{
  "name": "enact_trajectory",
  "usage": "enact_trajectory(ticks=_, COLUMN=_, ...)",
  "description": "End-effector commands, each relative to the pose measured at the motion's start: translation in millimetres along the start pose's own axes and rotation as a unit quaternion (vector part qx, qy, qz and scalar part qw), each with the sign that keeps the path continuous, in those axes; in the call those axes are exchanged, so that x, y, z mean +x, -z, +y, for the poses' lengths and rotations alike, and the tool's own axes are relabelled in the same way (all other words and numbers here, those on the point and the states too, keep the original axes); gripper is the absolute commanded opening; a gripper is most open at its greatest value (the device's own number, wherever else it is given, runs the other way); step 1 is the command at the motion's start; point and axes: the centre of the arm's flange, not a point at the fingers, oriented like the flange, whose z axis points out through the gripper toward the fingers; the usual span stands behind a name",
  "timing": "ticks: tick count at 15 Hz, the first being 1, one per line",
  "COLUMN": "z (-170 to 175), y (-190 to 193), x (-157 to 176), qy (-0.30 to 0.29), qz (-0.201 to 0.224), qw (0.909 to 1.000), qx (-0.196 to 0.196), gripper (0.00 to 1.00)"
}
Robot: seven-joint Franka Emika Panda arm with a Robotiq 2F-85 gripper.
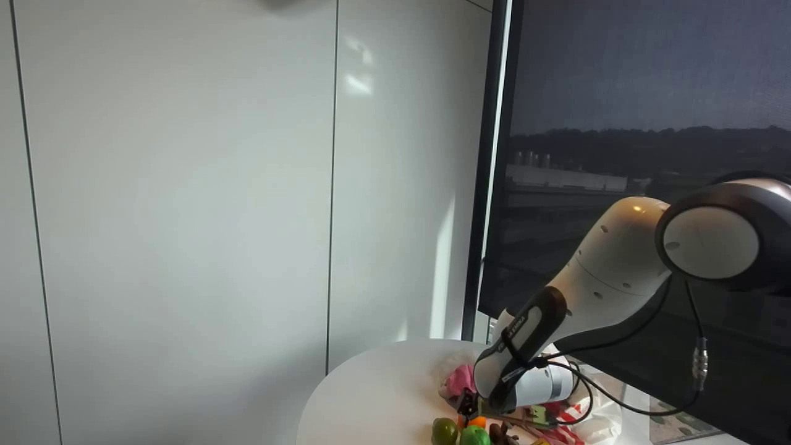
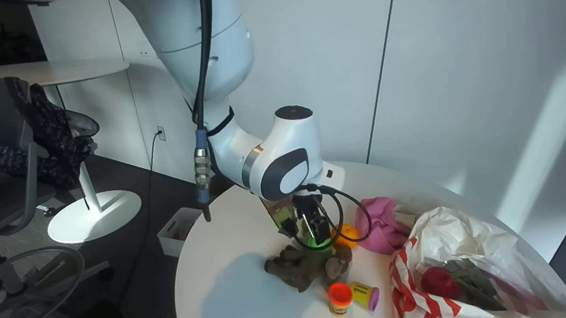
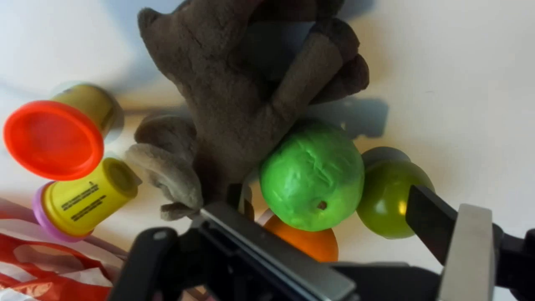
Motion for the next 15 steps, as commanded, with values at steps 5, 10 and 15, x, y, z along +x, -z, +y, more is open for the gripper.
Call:
enact_trajectory(ticks=5, z=31, y=-10, x=-36, qy=0.063, qz=-0.071, qw=0.993, qx=-0.07, gripper=1.0)
enact_trajectory(ticks=10, z=32, y=-42, x=-48, qy=0.083, qz=-0.093, qw=0.99, qx=-0.065, gripper=1.0)
enact_trajectory(ticks=15, z=46, y=-58, x=-45, qy=0.09, qz=-0.089, qw=0.9898, qx=-0.066, gripper=1.0)
